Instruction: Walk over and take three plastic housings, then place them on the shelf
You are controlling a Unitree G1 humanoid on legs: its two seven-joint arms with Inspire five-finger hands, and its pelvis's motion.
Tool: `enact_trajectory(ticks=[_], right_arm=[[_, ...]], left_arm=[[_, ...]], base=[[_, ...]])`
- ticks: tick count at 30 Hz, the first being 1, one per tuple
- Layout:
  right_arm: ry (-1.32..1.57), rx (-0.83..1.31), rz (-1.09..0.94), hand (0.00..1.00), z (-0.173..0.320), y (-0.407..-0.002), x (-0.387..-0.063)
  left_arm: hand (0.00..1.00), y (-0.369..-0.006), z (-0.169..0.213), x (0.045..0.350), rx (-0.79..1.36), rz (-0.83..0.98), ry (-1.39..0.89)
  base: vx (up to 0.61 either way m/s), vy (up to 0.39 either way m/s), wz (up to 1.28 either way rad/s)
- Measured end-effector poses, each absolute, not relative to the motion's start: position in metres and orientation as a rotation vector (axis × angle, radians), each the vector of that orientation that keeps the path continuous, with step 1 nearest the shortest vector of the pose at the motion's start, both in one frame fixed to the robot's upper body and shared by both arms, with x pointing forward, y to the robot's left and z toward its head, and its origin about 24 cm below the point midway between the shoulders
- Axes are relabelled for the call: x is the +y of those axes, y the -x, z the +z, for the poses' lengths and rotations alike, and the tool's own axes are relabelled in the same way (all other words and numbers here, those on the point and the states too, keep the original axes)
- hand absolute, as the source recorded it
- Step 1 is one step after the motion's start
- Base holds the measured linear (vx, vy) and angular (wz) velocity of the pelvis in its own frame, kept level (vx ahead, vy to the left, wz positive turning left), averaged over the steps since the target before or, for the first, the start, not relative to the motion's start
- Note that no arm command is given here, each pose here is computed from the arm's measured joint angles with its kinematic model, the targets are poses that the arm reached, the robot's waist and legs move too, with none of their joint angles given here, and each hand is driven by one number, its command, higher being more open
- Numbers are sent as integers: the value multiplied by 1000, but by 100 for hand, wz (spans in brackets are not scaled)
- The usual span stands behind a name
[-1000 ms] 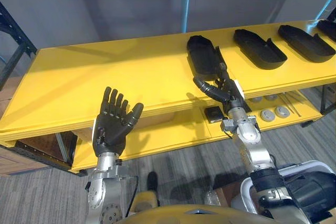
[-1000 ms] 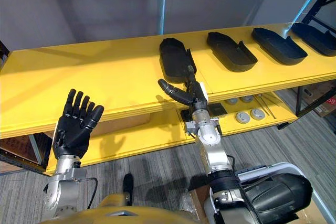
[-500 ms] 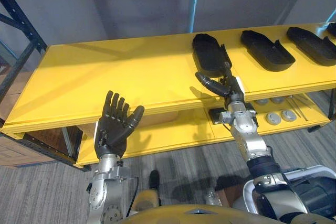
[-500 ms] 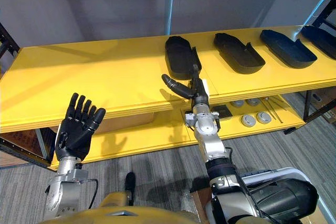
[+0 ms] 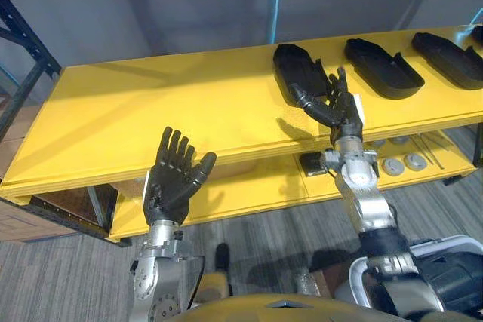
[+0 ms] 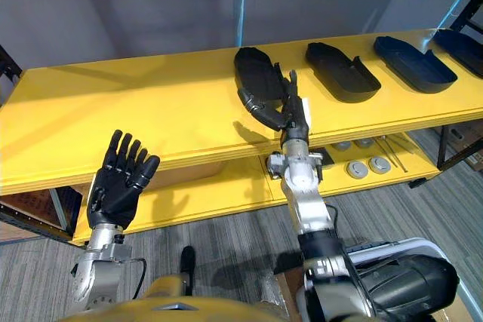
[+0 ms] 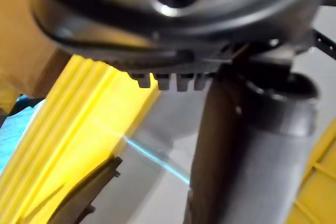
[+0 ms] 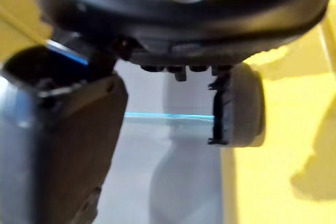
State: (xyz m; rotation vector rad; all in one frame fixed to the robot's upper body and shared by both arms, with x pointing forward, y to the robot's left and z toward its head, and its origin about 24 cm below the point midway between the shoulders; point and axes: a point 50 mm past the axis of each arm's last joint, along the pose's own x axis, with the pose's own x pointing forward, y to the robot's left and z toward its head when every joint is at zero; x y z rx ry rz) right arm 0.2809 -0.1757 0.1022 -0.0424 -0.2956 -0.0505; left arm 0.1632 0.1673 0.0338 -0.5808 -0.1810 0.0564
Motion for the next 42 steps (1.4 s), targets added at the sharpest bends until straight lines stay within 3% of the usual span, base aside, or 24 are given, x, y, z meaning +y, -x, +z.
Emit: enact_trajectory(ticks=[3,6,8,13,17,23,28,33,37,42], right_arm=[[10,-374,34,100,108,-241,-179],[26,-322,-9,100,95,-218,-194],[23,-220,-106,100,74,-193,-208],[-1,-20,-417,100,37,-135,-235],[19,-2,-578,100,33,-100,-248],[-172,-106,-496,100,32,-115,-238],[-193,-164,-227,100,38,-164,-209],[-220,-130,-229,100,32,-174,-201],[-309,-60,-339,100,14,-150,-201],[-483,-102,-238,100,15,-151,-190]], left_arm=[[100,-168,60,169,-327,-11,557],[100,-175,85,160,-453,-148,555],[100,-175,101,146,-520,-277,567],[100,-173,99,119,-470,-409,621],[100,-175,87,104,-392,-462,635],[100,-185,82,95,-319,-357,592],[100,-189,89,131,-375,-119,526],[100,-185,99,133,-447,-153,531],[100,-184,99,130,-454,-196,509],[100,-186,106,139,-478,-167,462]], base=[[47,-29,-60],[30,-38,-58],[26,-9,-87],[60,3,-86],[53,3,-90],[1,10,-96],[-20,44,-77],[41,38,-15],[-30,61,-81],[-187,90,-102]])
